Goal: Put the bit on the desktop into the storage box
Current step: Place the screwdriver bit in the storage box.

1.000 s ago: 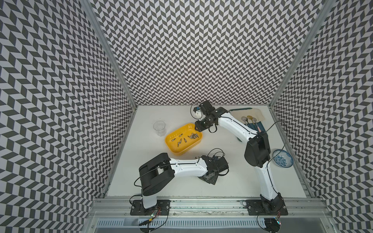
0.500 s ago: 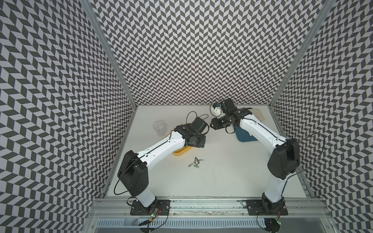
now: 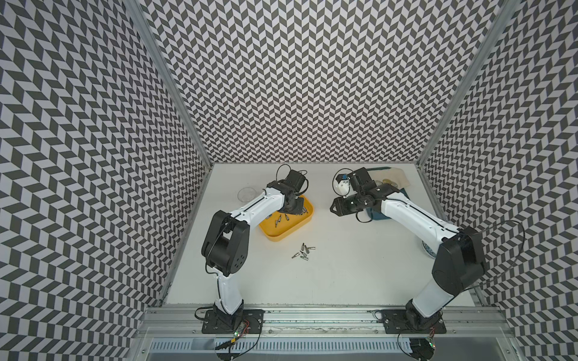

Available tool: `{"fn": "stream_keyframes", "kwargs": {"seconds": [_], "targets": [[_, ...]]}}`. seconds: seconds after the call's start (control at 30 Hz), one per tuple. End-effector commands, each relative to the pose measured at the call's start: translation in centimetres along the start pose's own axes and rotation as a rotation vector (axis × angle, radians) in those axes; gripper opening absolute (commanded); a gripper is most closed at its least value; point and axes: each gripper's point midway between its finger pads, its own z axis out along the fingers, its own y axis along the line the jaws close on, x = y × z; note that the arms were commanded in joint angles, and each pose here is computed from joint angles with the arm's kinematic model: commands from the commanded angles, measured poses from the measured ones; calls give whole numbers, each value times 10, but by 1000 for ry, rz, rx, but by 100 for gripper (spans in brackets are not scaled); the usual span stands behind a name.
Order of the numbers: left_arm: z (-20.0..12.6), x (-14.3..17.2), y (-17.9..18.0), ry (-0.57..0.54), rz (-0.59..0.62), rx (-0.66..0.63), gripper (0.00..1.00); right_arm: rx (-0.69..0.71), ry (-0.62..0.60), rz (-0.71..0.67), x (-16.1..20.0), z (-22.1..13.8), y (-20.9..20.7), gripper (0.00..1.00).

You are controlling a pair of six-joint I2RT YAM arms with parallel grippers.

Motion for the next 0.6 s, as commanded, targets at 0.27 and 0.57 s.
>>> {"fn": "stream_keyframes", "kwargs": {"seconds": [0.27,0.57], "targets": [[32,-30,7,-32,5,6,0,-76,18,-15,34,9,16,40],[53,-29,7,-12,1,12,0,-96,26,-76,59,12,33,40]]}}
